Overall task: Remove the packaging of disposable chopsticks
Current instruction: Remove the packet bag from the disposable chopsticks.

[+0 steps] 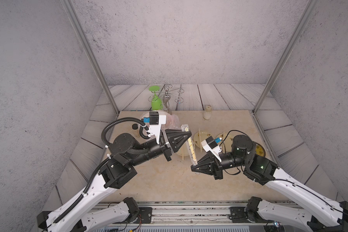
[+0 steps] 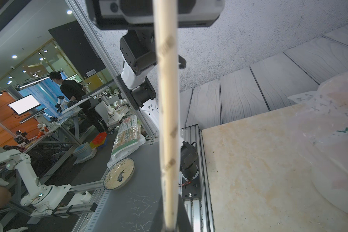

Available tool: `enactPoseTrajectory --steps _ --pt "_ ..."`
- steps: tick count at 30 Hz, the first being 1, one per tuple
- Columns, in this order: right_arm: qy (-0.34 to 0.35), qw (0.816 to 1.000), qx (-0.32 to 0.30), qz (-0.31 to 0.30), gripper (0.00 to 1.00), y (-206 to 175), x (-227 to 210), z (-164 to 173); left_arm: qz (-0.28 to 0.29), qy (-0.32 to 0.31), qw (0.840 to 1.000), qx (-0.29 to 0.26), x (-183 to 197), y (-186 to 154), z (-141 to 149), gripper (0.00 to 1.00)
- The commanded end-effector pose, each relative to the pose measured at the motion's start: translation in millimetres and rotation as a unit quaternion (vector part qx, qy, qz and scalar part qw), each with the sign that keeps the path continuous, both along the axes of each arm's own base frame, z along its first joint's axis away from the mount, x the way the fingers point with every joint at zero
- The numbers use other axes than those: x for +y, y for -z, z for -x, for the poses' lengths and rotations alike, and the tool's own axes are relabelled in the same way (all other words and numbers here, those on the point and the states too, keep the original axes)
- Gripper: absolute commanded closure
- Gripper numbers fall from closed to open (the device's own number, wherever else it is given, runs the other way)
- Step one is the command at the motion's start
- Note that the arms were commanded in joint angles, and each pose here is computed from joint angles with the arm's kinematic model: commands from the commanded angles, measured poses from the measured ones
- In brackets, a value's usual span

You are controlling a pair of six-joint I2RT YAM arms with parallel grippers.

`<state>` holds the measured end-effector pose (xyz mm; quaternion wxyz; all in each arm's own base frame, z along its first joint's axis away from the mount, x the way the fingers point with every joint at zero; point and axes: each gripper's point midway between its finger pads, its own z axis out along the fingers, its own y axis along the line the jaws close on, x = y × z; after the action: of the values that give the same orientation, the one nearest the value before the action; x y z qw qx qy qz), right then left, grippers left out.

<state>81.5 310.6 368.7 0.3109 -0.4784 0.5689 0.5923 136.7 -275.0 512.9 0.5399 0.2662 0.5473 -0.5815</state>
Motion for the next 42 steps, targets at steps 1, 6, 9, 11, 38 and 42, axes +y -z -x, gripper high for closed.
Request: enactPoseTrajectory --steps 1,6,9,11,38,42 --pt "0.000 1.000 0.005 -0.008 1.00 -13 0 1 0.010 -0.010 1.000 -0.011 1 -7 -3 1.00" --pt "0.099 0.995 -0.007 0.004 1.00 -30 -5 -26 -0.027 -0.042 0.998 0.032 -11 22 -26 1.00" --pt "0.137 0.990 -0.026 -0.015 1.00 -56 -10 -35 -0.044 -0.037 0.996 0.069 -25 45 -36 1.00" --pt "0.157 0.986 -0.043 -0.031 1.00 -73 -14 -40 -0.046 -0.018 0.995 0.086 -34 55 -37 1.00" --pt "0.191 0.950 -0.178 -0.173 1.00 -210 -28 -50 -0.159 0.121 0.952 0.233 -77 203 1 1.00" --pt "0.200 0.943 -0.189 -0.185 1.00 -216 -34 -50 -0.157 0.136 0.947 0.246 -82 208 9 1.00"
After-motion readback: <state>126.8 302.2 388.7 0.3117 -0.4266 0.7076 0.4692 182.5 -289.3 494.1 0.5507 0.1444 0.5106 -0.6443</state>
